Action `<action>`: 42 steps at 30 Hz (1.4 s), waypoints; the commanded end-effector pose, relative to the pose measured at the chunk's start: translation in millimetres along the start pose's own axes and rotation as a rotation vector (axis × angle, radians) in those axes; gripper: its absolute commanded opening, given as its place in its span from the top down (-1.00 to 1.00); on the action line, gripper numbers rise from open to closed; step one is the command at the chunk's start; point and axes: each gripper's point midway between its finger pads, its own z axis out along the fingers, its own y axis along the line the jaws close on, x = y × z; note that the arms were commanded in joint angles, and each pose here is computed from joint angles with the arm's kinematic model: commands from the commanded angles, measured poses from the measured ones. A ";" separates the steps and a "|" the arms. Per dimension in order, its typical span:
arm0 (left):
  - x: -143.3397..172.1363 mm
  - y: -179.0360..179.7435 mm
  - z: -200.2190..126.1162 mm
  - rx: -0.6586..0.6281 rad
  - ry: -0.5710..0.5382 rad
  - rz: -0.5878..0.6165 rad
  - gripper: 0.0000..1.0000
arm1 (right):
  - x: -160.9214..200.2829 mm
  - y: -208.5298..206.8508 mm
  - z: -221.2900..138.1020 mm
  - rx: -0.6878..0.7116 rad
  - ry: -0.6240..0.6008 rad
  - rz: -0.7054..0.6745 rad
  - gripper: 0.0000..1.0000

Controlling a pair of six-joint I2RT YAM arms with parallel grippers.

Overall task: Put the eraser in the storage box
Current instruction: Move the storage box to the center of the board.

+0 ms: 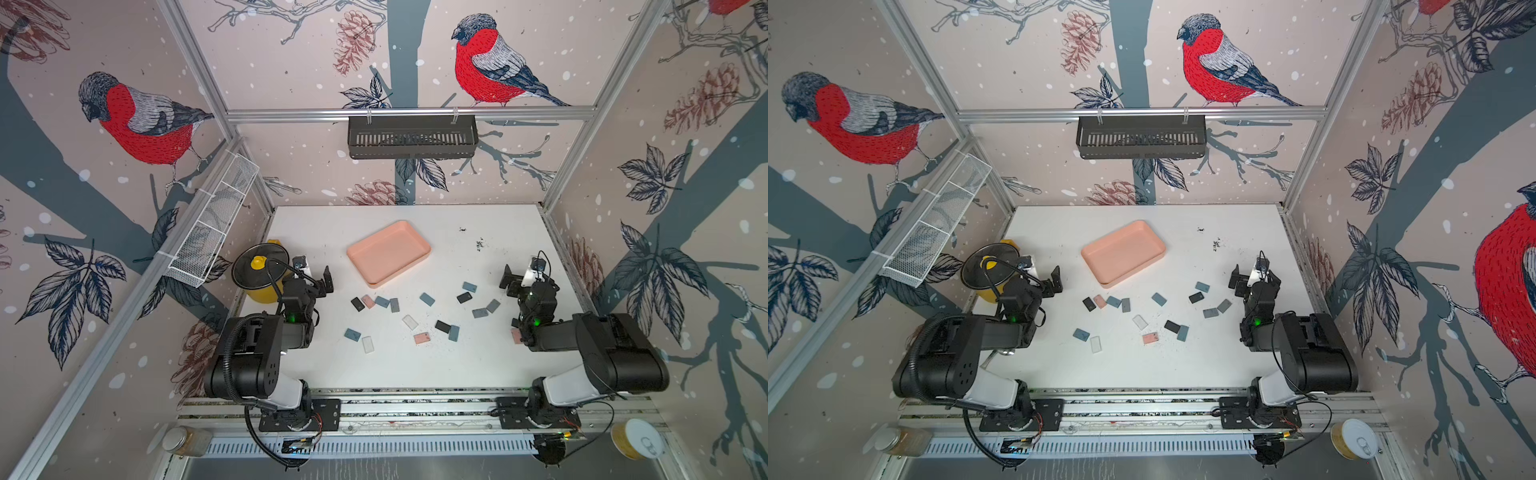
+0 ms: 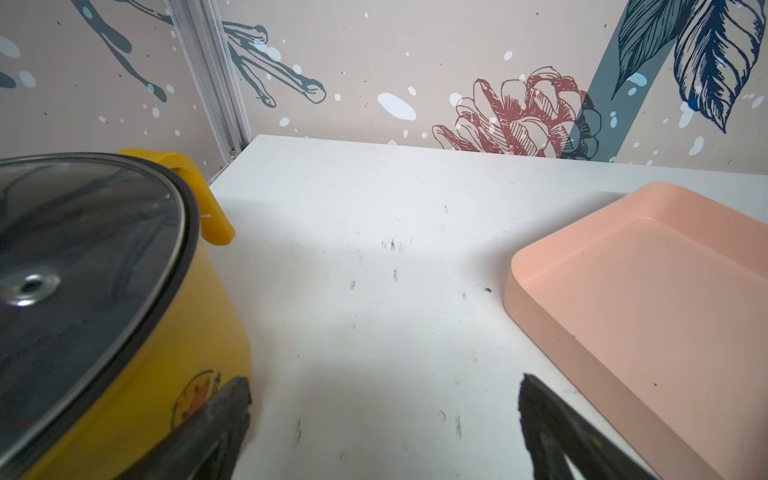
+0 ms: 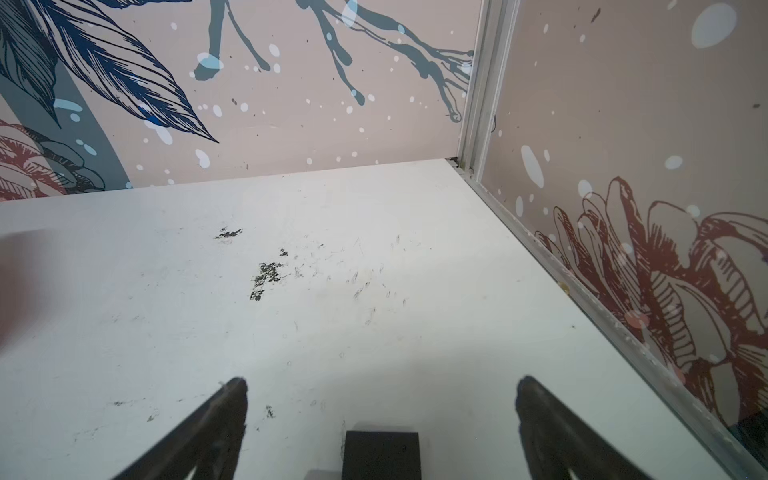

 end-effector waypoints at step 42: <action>-17.1 4.1 -1.9 -0.028 -0.065 -0.006 -0.95 | -24.5 -33.3 0.6 0.203 -0.012 0.088 -1.00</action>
